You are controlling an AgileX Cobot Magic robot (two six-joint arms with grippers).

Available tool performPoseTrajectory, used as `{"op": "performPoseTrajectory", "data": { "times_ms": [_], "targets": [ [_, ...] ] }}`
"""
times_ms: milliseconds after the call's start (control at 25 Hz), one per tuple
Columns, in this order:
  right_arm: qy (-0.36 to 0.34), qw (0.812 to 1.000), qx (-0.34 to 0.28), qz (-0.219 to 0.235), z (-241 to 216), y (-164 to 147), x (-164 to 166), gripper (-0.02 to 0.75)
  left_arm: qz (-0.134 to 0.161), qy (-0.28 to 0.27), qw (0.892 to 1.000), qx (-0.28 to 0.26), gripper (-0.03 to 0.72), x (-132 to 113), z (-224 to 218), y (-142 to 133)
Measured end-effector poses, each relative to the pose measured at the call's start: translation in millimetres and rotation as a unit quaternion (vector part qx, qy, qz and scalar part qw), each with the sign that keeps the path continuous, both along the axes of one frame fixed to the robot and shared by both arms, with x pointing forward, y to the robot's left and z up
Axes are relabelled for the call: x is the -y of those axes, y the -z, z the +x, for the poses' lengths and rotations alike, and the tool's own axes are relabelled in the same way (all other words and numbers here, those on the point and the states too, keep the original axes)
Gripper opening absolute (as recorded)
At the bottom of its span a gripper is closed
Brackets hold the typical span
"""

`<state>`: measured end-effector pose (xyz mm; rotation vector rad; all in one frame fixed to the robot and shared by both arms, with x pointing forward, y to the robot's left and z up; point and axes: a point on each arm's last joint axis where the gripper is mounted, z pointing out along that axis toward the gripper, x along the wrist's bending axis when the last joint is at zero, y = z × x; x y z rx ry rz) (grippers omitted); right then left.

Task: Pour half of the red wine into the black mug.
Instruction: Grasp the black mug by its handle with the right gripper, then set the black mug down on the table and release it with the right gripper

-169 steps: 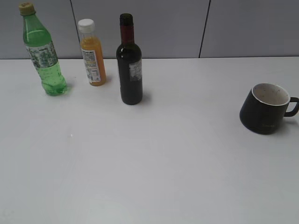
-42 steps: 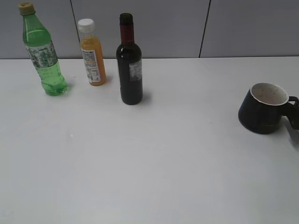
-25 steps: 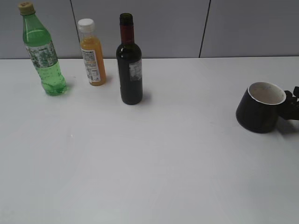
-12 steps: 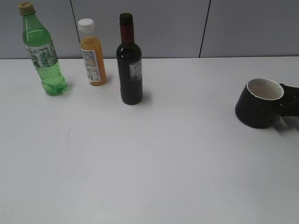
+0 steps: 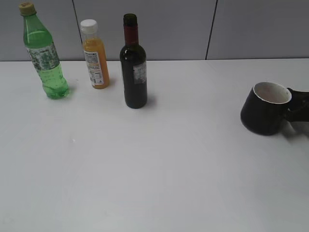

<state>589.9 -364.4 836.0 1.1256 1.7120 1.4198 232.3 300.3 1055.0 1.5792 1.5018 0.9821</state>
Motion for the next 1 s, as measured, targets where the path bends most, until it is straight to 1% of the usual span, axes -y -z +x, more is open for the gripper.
{"op": "performPoseTrajectory", "data": {
  "times_ms": [160, 360, 440, 640, 1000],
  "targets": [
    [-0.055, 0.998, 0.003, -0.017, -3, -18, -7, 0.036, 0.000, 0.000, 1.000, 0.000, 0.589, 0, 0, 0],
    [-0.134, 0.990, 0.015, -0.031, -6, -40, -30, 0.036, 0.000, 0.000, 1.000, 0.000, 0.589, 0, 0, 0],
    [-0.164, 0.986, 0.017, -0.034, -6, -43, -44, 0.036, 0.000, 0.000, 1.000, 0.000, 0.589, 0, 0, 0],
    [-0.239, 0.970, 0.019, -0.034, -7, -43, -95, 0.036, 0.000, 0.000, 1.000, 0.000, 0.589, 0, 0, 0],
    [-0.341, 0.940, 0.016, -0.023, -22, -44, -170, 0.036, 0.000, 0.000, 1.000, 0.000, 0.589, 0, 0, 0]
  ]
}}
